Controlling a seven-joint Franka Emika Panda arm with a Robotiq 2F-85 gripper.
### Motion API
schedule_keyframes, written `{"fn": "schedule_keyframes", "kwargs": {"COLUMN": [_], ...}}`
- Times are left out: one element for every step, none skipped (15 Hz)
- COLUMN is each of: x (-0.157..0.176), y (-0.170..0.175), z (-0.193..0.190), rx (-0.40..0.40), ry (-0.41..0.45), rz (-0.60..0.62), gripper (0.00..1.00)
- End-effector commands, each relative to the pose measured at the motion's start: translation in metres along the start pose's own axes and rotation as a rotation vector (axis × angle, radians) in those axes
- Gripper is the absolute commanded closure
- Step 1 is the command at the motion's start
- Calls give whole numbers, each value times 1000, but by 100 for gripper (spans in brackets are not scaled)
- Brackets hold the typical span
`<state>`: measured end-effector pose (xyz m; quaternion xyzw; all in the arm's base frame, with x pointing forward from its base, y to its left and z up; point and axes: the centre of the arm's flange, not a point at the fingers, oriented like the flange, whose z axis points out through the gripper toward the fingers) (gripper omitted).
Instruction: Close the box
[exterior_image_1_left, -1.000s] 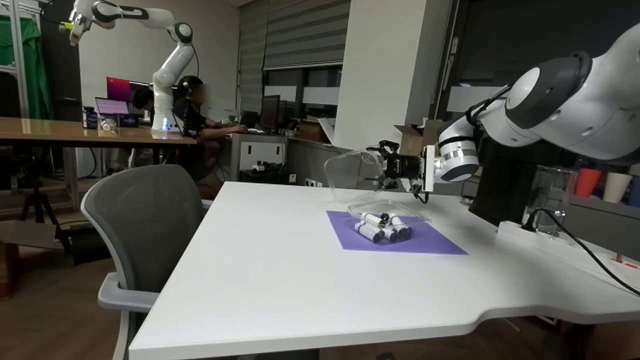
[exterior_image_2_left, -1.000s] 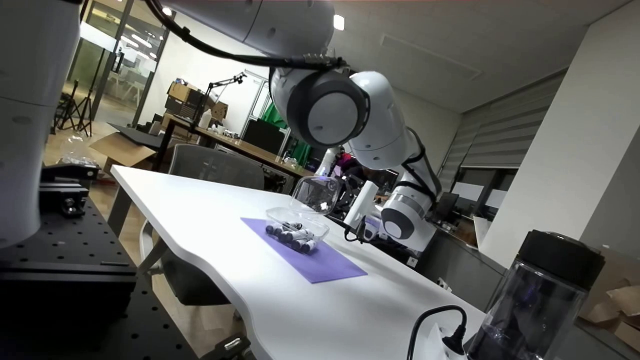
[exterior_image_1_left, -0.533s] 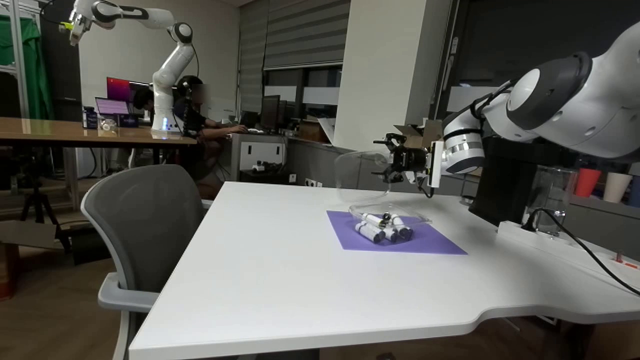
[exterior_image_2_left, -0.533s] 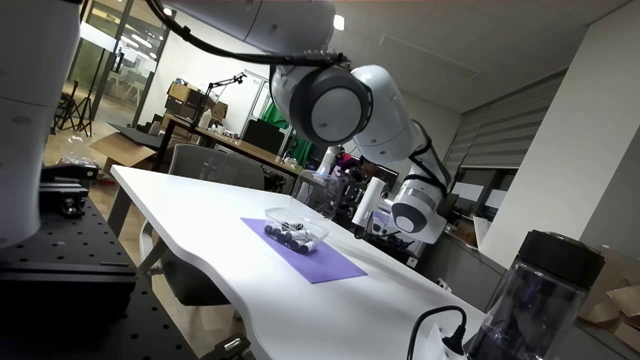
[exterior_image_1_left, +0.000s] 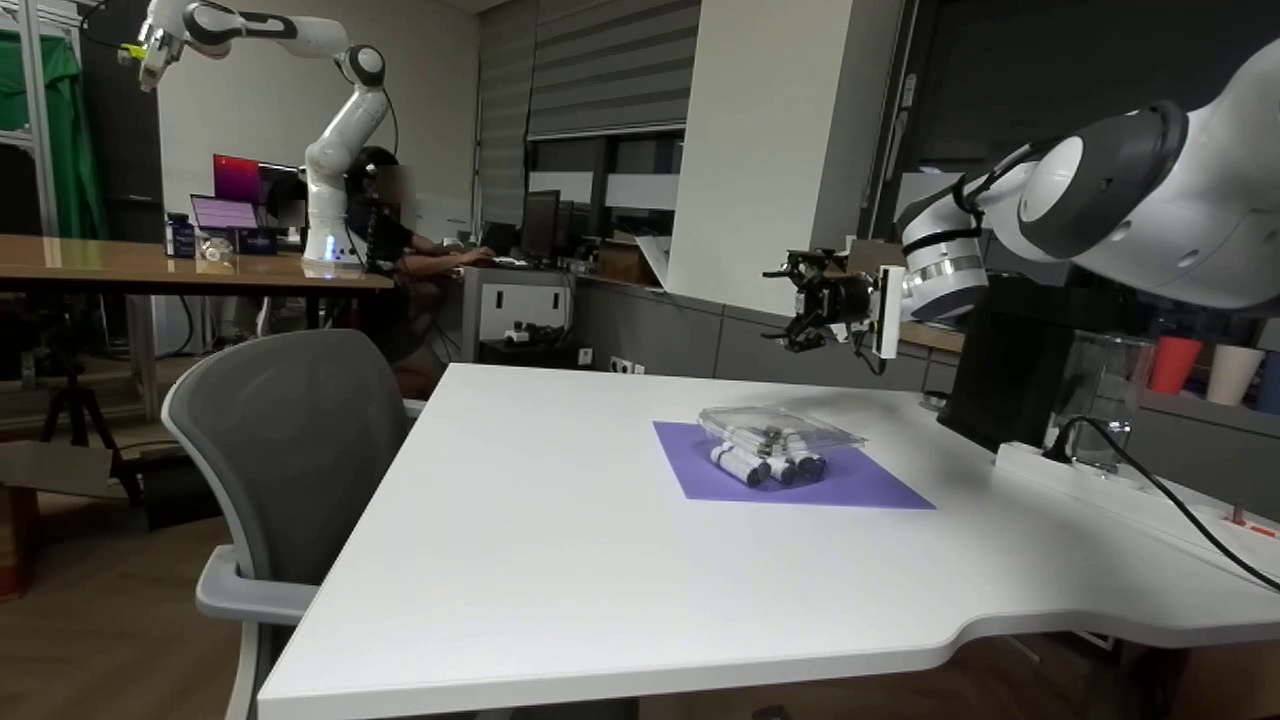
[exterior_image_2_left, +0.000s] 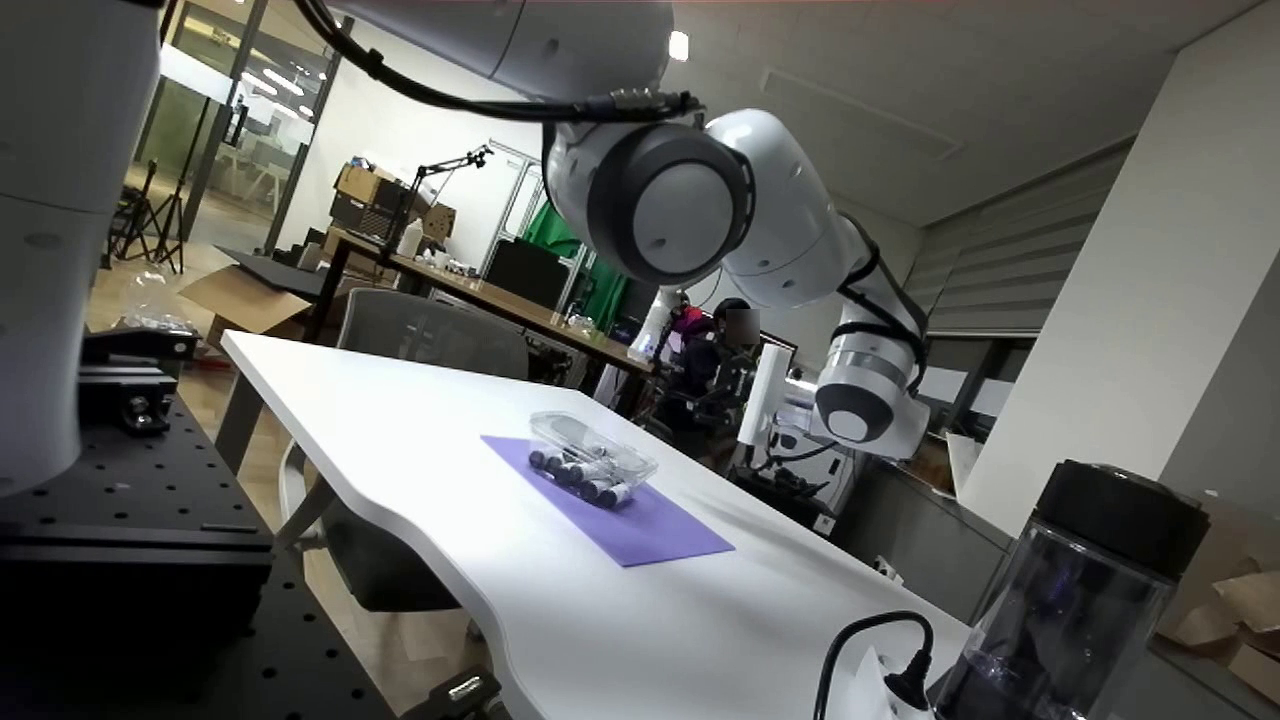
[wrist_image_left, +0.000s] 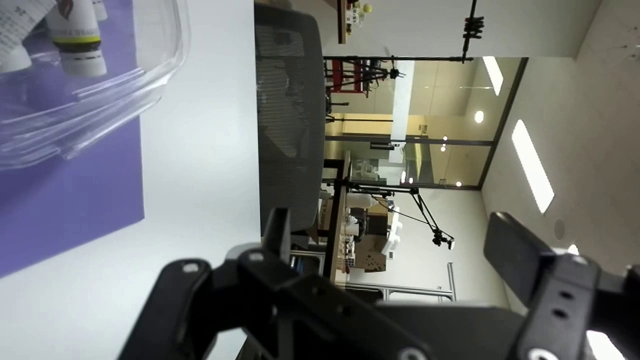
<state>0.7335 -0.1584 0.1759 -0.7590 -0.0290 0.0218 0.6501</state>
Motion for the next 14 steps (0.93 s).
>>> {"fn": "schedule_keyframes", "kwargs": {"x": [47,49,52,55,58,60,63,32,37,40,41,42,41,41], "y": [4,1,-5,-18,-31,-44,-54,-33,-43,-51,-56,-57,-56,-55], "z": [-26,-26,-27,-27,-26,-24,-24,-14,-14,-13,-12,-13,-13,-14], "rx": [-171,-218,-264,-308,-350,-397,-440,-346,-383,-403,-411,-413,-414,-414], "ry": [12,33,54,82,106,122,145,128,140,143,144,146,148,149], "rz": [-2,-10,-20,-30,-44,-49,-52,-71,-82,-90,-94,-95,-93,-91], "gripper": [0,0,0,0,0,0,0,0,0,0,0,0,0,0]}}
